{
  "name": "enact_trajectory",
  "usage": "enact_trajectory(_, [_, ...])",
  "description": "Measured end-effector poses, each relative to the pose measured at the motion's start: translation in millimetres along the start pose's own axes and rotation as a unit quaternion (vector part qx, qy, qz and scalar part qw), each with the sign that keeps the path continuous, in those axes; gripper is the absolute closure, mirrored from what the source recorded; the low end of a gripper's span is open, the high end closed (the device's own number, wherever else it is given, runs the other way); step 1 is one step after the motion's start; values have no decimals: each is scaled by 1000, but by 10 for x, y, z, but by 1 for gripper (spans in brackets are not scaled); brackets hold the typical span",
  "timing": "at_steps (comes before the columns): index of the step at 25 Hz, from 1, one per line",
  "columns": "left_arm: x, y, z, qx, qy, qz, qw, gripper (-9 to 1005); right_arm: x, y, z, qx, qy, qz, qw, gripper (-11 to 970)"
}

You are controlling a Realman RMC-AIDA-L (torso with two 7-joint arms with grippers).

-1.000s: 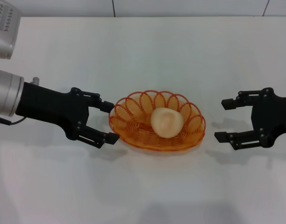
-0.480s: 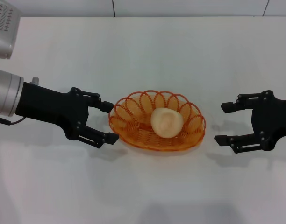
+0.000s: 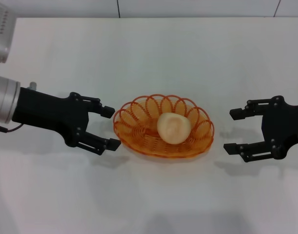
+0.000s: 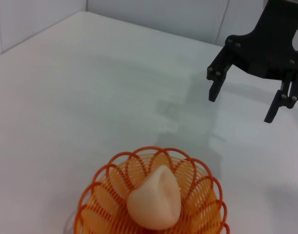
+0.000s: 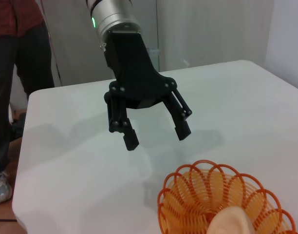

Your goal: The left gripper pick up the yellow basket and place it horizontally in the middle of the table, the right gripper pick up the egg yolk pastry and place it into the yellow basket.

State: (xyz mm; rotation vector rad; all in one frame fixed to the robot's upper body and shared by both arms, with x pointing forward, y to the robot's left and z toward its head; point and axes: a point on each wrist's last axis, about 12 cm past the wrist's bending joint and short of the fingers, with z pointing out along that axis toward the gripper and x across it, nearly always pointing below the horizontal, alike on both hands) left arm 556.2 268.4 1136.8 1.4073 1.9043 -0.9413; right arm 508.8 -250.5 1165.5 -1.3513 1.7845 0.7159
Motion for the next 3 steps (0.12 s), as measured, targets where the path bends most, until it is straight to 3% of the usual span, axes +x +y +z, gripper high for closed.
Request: enact_trajectory(3, [39, -13, -36, -1, -3, -4, 1000, 121, 6, -1, 1, 0, 2, 0, 1000, 196])
